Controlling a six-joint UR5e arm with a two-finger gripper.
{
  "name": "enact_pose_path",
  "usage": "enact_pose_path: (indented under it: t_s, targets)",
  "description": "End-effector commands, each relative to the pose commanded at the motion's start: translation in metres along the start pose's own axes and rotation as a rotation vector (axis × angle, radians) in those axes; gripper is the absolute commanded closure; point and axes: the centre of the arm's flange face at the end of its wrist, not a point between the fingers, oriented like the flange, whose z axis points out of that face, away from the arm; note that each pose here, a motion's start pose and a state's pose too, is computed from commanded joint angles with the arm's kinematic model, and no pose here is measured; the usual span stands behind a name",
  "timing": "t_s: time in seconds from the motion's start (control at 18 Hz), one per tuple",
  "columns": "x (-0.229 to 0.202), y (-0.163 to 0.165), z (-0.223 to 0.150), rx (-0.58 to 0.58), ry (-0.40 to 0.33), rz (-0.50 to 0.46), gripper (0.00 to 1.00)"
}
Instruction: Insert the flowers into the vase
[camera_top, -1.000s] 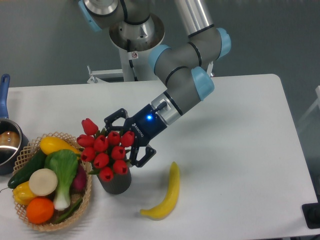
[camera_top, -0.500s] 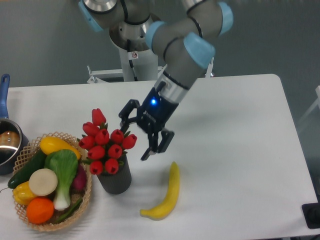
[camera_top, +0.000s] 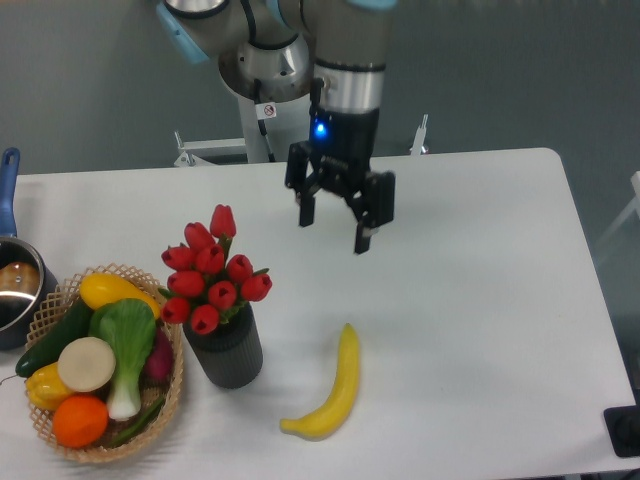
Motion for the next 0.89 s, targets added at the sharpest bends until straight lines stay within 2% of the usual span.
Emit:
enact_pose_path:
  t_s: [0.11, 0.22, 0.33, 0.5, 0.67, 0.89]
  targets:
    - [-0.019, -0.005, -0.019, -0.048, 0.045, -0.009, 0.0]
    - [-0.029, -0.005, -0.029, -0.084, 0.109, 0.07, 0.0]
    - [-0.035, 0.017, -0.029, -0.126, 0.164, 0.164, 0.0]
    - [-0.035, 0.045, -0.035, -0.136, 0.228, 0.255, 0.0]
    - [-0.031, 0.066, -0.044, -0.136, 0.253, 0.323, 0.0]
    - [-0.029, 0.077, -0.049, -0.097, 0.261, 0.312, 0.0]
